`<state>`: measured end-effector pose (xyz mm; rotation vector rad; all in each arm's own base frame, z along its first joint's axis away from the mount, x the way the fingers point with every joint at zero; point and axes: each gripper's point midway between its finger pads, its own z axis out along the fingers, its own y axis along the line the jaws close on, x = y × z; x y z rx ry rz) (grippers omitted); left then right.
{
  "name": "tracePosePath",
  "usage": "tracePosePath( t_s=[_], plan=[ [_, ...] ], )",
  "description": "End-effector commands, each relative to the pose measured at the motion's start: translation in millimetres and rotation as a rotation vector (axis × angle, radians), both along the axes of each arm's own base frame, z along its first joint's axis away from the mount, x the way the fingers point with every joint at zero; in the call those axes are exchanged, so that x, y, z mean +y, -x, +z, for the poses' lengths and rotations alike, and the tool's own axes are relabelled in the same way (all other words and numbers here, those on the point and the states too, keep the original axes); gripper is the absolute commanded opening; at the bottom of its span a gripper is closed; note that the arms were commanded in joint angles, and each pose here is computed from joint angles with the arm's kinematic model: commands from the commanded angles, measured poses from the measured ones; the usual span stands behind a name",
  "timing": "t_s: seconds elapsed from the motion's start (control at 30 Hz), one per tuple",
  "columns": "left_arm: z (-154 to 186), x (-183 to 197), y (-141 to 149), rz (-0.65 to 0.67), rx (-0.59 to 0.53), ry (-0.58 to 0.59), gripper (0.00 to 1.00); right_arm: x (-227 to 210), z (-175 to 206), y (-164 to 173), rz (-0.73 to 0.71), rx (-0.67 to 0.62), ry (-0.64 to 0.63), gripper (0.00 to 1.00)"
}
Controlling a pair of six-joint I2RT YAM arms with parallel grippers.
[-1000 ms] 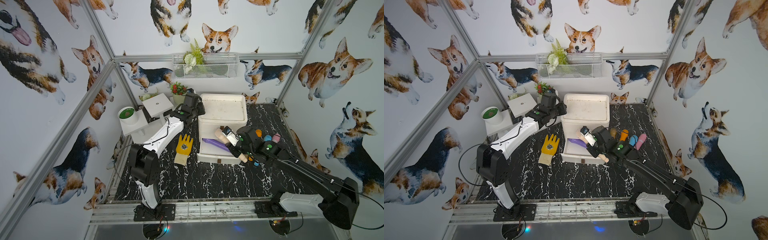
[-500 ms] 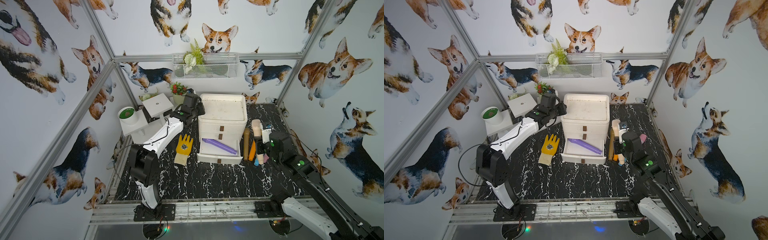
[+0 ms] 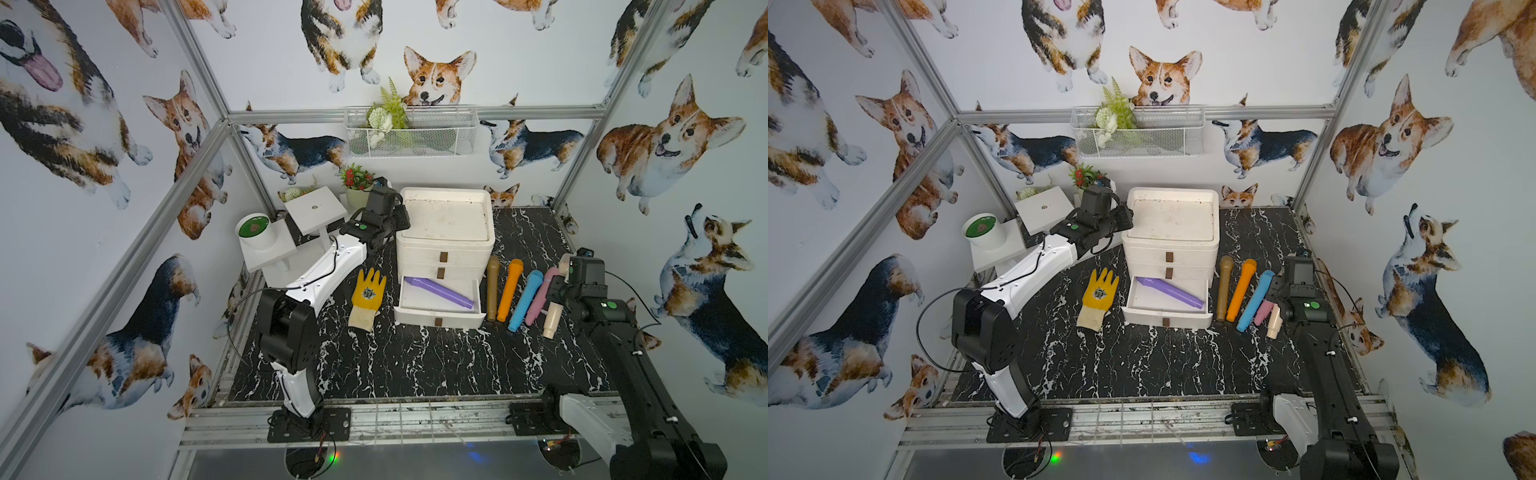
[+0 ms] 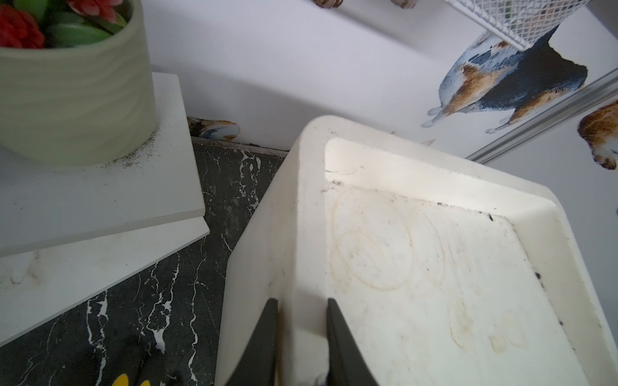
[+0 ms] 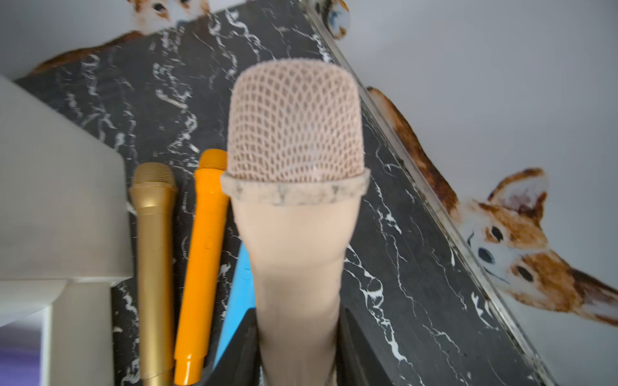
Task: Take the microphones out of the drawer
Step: Place the microphone at the center of the board.
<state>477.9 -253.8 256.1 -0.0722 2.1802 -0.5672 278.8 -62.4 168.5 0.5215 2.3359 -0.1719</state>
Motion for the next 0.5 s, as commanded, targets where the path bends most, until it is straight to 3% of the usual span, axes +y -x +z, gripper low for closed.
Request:
tracePosePath(
  t_s=[0.0,0.2,0.47],
  plan=[
    [-73,15,50,-0.013,0.342,-0.093,0.14,-10,-20,-2,-0.060,0.010,-0.094,0.00],
    [-73,15,50,-0.013,0.342,-0.094,0.14,-32,-57,1,-0.153,0.049,-0.209,0.00],
    [-72,17,51,-0.008,0.340,-0.101,0.14,-41,-92,-3,-0.184,0.137,-0.273,0.00]
  ],
)
